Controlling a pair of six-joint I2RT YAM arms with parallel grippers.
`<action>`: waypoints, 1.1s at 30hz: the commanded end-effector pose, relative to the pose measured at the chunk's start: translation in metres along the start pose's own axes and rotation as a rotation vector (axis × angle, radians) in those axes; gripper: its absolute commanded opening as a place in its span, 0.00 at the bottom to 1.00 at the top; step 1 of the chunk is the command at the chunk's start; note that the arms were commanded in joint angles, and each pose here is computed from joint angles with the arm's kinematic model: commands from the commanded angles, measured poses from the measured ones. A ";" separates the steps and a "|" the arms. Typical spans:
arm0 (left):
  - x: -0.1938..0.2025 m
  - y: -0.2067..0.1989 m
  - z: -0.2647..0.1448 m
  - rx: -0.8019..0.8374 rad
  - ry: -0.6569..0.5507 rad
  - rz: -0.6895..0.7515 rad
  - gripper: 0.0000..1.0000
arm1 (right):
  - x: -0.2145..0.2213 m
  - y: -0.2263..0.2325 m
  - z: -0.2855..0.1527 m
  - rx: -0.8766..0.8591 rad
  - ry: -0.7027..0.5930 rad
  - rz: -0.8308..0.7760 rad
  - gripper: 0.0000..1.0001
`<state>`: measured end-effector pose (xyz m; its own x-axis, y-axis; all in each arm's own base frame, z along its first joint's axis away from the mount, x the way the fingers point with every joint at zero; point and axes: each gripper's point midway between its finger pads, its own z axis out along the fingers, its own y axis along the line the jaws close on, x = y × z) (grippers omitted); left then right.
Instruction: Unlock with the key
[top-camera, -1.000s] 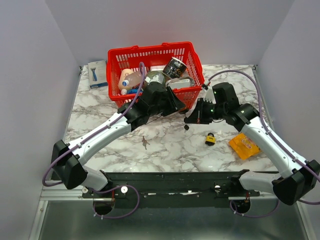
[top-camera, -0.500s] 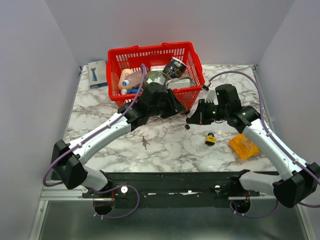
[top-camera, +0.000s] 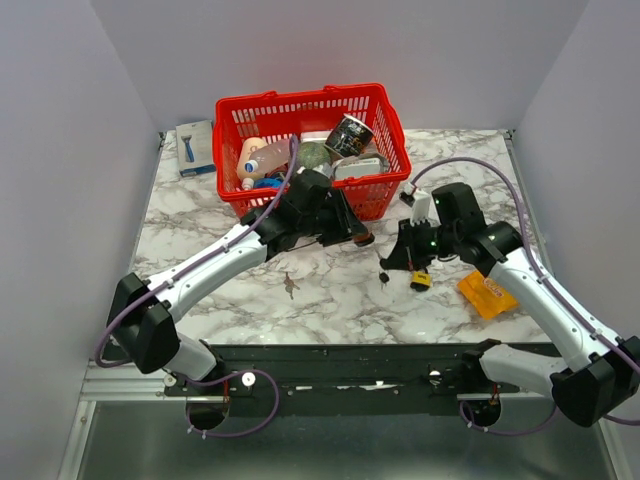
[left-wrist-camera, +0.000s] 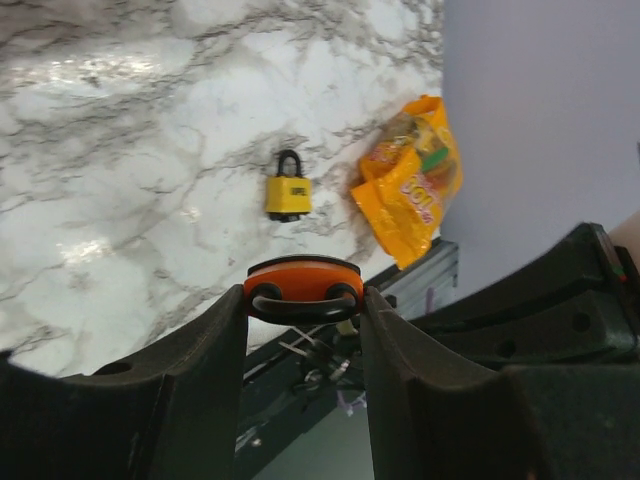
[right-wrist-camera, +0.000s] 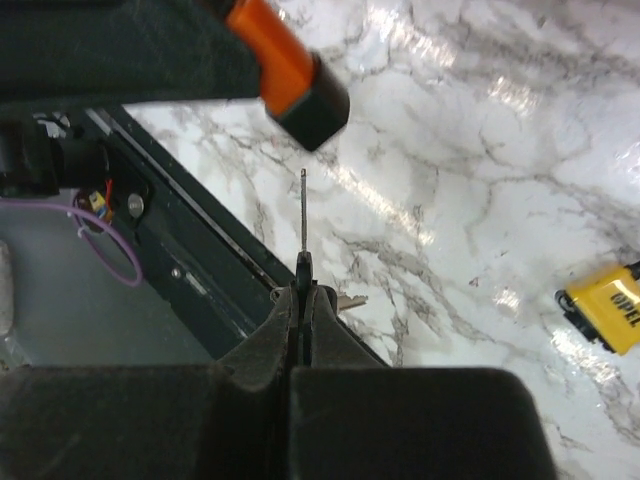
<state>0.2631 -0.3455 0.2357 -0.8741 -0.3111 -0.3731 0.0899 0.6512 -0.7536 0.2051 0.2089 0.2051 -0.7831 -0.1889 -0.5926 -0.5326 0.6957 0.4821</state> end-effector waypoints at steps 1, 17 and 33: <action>-0.004 0.043 0.011 -0.136 -0.024 0.028 0.00 | 0.032 0.007 -0.002 -0.062 0.080 0.018 0.01; 0.058 0.164 0.053 -0.487 0.326 0.210 0.00 | 0.048 0.000 -0.004 -0.006 0.079 0.128 0.01; 0.052 0.180 0.066 -0.593 0.344 0.432 0.00 | 0.038 -0.001 -0.005 0.011 0.048 0.132 0.01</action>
<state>0.3265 -0.3505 0.1136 -0.8212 0.1486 -0.5510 0.3674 0.8764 -0.3112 0.1675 0.1975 0.1775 -0.8735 -0.1502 -0.4631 -0.4190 0.7162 0.5581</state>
